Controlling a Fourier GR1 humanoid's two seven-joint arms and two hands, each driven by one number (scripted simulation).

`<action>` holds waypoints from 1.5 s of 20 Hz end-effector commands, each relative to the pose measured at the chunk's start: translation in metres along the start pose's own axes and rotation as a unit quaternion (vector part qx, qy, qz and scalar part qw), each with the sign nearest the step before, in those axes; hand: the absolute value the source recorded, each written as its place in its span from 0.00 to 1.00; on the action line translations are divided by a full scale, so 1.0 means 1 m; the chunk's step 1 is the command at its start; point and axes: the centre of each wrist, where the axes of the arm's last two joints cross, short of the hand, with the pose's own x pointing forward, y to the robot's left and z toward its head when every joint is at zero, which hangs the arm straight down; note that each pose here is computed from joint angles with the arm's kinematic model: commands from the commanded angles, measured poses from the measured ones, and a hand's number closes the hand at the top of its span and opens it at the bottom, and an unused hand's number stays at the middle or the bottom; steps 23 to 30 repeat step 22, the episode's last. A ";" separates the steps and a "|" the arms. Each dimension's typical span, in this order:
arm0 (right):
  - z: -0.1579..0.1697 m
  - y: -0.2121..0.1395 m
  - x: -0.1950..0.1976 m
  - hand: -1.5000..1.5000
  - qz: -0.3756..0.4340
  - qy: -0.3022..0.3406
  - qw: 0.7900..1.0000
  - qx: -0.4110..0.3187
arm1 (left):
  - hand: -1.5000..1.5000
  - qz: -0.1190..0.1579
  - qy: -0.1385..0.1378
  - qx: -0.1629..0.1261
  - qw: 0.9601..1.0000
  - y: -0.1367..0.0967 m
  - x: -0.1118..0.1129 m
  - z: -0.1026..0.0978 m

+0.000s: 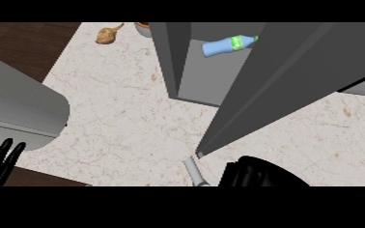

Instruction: Pick up the bottled water, place it into the cabinet and close the cabinet

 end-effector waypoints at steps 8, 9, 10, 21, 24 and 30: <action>-0.113 -0.090 0.006 1.00 -0.003 0.009 0.977 -0.211 | 0.00 0.016 -0.005 0.016 1.000 0.010 0.006 0.010; -0.129 -0.088 0.001 1.00 0.010 0.015 0.977 -0.211 | 0.00 0.015 -0.003 0.017 1.000 0.012 0.004 0.016; -0.138 -0.098 0.014 1.00 0.007 0.022 0.976 -0.218 | 0.00 0.020 -0.002 0.017 1.000 0.011 0.003 0.016; -0.160 -0.134 -0.001 1.00 0.022 0.030 0.971 -0.237 | 0.00 0.026 -0.003 0.008 1.000 0.005 0.009 0.014; -0.153 -0.141 -0.004 1.00 0.022 0.031 0.970 -0.240 | 0.00 0.025 -0.010 0.009 1.000 0.010 0.013 0.012; -0.153 -0.141 -0.004 1.00 0.022 0.031 0.970 -0.240 | 0.00 0.025 -0.010 0.009 1.000 0.010 0.013 0.012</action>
